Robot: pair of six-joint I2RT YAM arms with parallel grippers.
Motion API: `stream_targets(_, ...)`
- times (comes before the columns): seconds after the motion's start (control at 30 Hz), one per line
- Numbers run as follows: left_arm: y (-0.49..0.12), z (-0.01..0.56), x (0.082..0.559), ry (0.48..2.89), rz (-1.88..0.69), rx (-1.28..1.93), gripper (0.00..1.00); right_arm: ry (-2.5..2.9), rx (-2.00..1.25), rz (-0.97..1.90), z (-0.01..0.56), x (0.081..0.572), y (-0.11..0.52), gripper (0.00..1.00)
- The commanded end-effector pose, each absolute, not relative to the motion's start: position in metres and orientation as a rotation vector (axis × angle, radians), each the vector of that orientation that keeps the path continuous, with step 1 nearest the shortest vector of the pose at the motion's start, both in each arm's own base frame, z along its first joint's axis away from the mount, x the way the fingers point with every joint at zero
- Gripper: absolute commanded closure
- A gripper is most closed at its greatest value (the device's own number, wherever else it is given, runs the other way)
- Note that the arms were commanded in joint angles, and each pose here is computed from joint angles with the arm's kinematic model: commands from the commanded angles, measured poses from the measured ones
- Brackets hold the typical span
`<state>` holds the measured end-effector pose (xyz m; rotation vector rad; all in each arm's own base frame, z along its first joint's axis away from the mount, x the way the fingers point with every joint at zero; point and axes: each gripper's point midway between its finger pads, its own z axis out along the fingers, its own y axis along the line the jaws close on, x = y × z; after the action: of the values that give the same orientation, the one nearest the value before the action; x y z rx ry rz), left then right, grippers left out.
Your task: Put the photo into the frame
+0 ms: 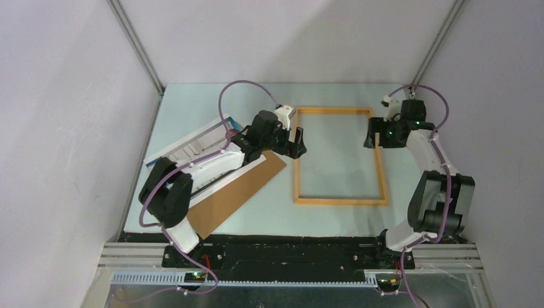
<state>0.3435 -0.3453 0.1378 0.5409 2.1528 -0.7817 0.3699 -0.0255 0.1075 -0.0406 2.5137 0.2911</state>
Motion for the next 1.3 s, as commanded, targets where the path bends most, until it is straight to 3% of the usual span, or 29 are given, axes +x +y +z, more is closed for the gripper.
stream_targets(0.0,-0.309,0.208,0.367,1.974,-0.609,0.559,0.0,2.336,-0.228,0.182,0.156,0.391,0.013,0.15)
stream_targets(0.17,-0.244,0.226,0.371,1.932,-0.428,0.54,0.0,2.237,-0.484,0.181,0.17,0.399,0.092,0.04)
stream_targets(0.4,-0.15,0.199,0.361,2.042,-0.264,0.384,0.0,2.224,-0.772,0.304,0.15,0.4,0.199,0.02)
stream_targets(0.7,-0.05,0.142,0.341,2.272,-0.111,0.145,0.0,2.23,-0.899,0.609,0.154,0.425,0.319,0.03)
stream_targets(1.07,0.092,0.116,0.29,2.442,0.128,-0.347,0.0,2.226,-1.005,0.737,0.118,0.427,0.408,0.03)
stream_targets(1.27,0.13,0.097,0.256,2.51,0.168,-0.475,0.0,2.201,-1.011,0.82,0.107,0.42,0.438,0.04)
